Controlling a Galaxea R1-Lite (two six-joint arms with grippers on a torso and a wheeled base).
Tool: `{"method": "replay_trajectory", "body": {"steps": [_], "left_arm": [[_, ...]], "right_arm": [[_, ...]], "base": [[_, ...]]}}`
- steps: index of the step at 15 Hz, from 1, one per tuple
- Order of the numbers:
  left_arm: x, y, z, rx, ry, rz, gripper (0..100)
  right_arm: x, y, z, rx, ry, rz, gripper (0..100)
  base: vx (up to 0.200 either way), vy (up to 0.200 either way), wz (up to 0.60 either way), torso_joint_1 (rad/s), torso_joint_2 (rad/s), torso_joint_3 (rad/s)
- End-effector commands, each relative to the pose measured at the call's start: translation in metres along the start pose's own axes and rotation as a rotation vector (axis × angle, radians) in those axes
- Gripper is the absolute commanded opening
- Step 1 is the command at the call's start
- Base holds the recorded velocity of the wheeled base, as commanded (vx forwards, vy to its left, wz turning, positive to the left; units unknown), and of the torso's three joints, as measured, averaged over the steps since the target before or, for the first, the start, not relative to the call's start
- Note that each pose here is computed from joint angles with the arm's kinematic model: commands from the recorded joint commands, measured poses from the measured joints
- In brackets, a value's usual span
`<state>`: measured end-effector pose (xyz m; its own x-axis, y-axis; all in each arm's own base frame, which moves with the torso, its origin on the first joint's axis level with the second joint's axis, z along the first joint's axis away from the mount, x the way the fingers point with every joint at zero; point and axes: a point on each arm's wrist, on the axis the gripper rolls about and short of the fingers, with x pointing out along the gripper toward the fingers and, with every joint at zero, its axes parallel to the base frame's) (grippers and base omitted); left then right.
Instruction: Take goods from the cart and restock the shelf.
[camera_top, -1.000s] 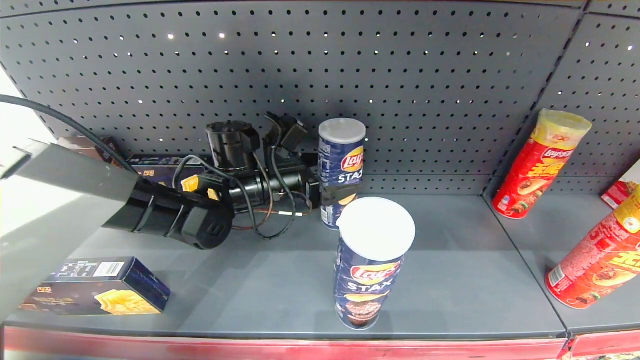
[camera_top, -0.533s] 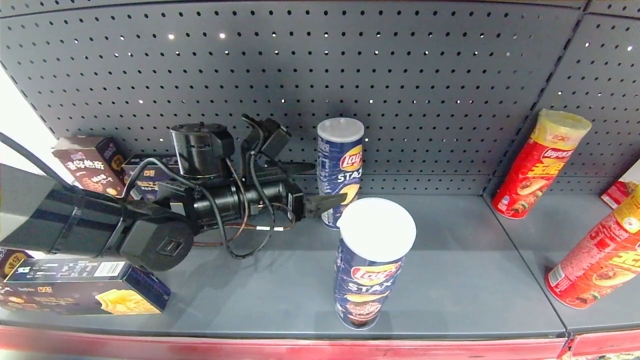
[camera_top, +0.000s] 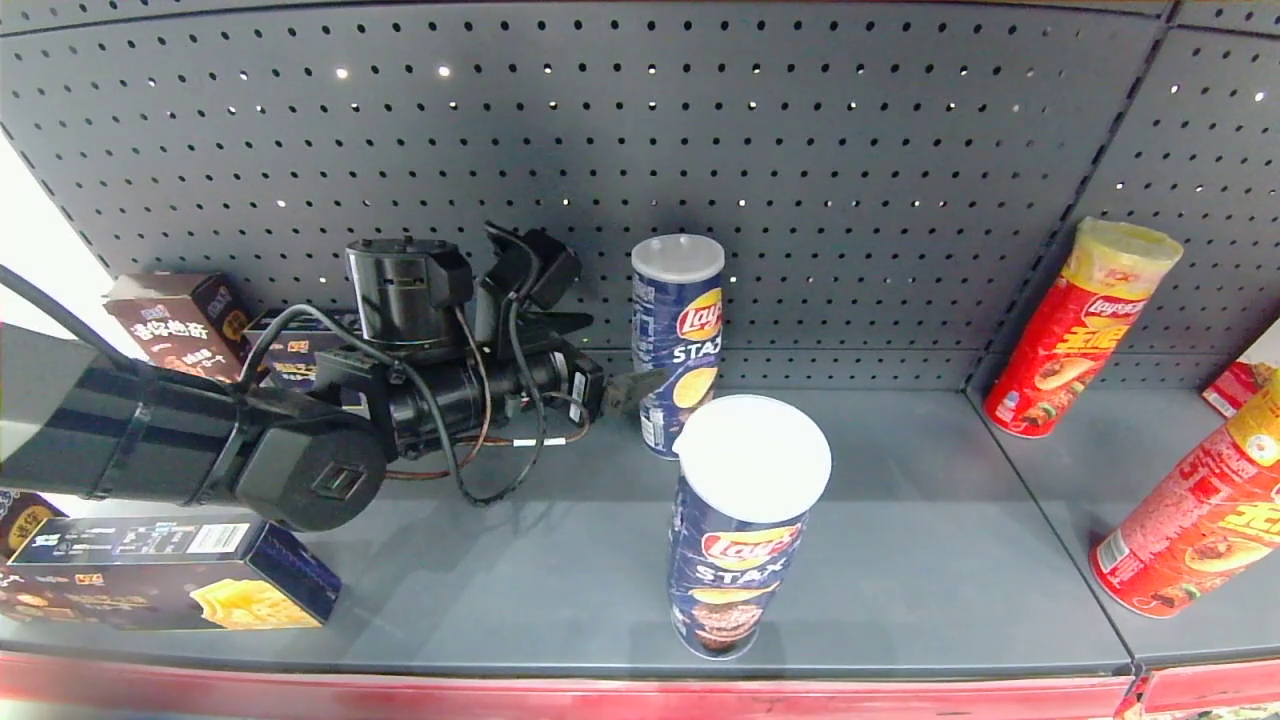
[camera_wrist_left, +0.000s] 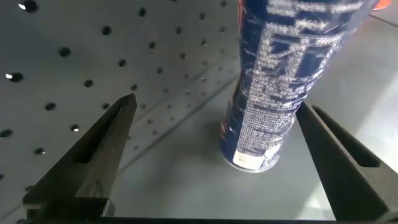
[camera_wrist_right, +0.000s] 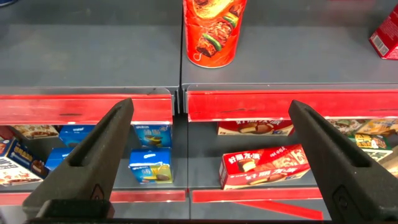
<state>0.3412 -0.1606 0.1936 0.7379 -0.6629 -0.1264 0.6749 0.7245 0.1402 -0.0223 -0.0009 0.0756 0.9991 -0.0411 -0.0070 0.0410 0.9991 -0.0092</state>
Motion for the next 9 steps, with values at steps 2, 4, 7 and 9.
{"method": "replay_trajectory", "body": {"steps": [2, 4, 7, 9], "left_arm": [[0.0066, 0.0032, -0.0032, -0.001, 0.006, 0.024, 100], [0.0059, 0.0046, -0.0029, -0.001, 0.007, 0.038, 100], [0.0050, 0.0048, -0.0040, -0.002, 0.011, 0.041, 100], [0.0038, 0.0040, -0.0059, -0.004, 0.018, 0.041, 100]], "right_arm": [[0.0002, 0.0000, 0.0000, 0.000, 0.002, 0.000, 100], [0.0002, 0.0000, 0.0000, 0.000, 0.002, 0.000, 100], [0.0002, 0.0000, 0.0000, 0.000, 0.002, 0.000, 100], [0.0002, 0.0000, 0.0000, 0.000, 0.002, 0.000, 100]], "base": [[0.000, 0.000, 0.00, 0.000, 0.00, 0.000], [0.000, 0.000, 0.00, 0.000, 0.00, 0.000], [0.000, 0.000, 0.00, 0.000, 0.00, 0.000], [0.000, 0.000, 0.00, 0.000, 0.00, 0.000]]}}
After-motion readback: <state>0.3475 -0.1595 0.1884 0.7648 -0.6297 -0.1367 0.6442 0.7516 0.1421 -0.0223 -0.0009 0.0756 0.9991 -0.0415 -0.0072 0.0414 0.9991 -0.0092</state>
